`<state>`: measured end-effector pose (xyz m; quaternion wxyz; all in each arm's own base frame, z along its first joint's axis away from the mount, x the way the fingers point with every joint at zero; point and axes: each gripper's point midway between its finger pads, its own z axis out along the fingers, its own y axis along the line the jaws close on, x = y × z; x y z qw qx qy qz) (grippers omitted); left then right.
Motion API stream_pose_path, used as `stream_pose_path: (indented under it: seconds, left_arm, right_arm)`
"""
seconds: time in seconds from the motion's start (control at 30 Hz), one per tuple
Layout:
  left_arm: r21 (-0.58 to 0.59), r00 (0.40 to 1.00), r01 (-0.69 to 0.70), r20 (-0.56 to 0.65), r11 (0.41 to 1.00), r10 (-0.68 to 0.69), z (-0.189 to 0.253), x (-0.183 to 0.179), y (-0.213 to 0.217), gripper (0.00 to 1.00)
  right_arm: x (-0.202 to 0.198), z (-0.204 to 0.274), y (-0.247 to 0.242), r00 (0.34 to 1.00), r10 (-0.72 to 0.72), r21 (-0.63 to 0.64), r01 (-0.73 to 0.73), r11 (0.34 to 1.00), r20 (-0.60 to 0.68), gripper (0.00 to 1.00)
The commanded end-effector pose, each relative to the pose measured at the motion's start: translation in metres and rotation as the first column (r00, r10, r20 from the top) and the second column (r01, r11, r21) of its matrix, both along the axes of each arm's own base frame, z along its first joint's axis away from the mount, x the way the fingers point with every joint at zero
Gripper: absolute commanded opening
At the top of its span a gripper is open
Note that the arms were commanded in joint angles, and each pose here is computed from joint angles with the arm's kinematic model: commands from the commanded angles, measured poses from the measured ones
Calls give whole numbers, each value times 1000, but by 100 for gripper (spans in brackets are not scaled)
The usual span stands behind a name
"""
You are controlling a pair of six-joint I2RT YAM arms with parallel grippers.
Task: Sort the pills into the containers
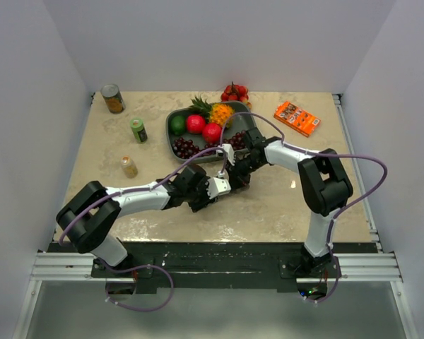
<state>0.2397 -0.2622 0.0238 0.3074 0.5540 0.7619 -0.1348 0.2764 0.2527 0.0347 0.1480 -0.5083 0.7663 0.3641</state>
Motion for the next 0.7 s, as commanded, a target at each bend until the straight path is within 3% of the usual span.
stream_pose_path:
  seconds: [0.0,0.2,0.27,0.3,0.33,0.47,0.57,0.63,0.67]
  left_arm:
    - [39,999,-24,-28,999,25,-6,-2,4,24]
    - [11,999,-30,-19,999,30,1,0,1,25]
    - [-18,999,-36,-5,999,36,9,3,-3,34]
    - [-33,999,-35,-5,999,35,12,3,-5,39]
    - [-55,999,-53,2,997,53,18,5,-8,49]
    - [-109,997,-74,21,991,77,33,10,-12,68]
    - [-162,993,-100,51,982,110,53,16,-13,80]
    - [-220,988,-114,77,969,133,76,18,-14,93]
    - [-239,985,-124,90,963,149,85,19,-13,94]
  right_arm:
    - [20,-32,-23,996,-64,-175,75,982,68,8]
    - [14,27,-11,996,16,13,-18,1000,92,11]
    - [20,63,-12,988,5,93,-19,996,152,13]
    - [26,72,-22,985,-23,111,4,994,173,15]
    - [28,82,-26,980,-39,128,13,992,197,15]
    - [40,114,-52,945,-123,162,75,984,304,24]
    - [42,134,-73,906,-177,152,128,980,384,33]
    - [42,149,-89,869,-209,129,169,977,449,46]
    - [41,155,-95,854,-223,125,186,975,470,52]
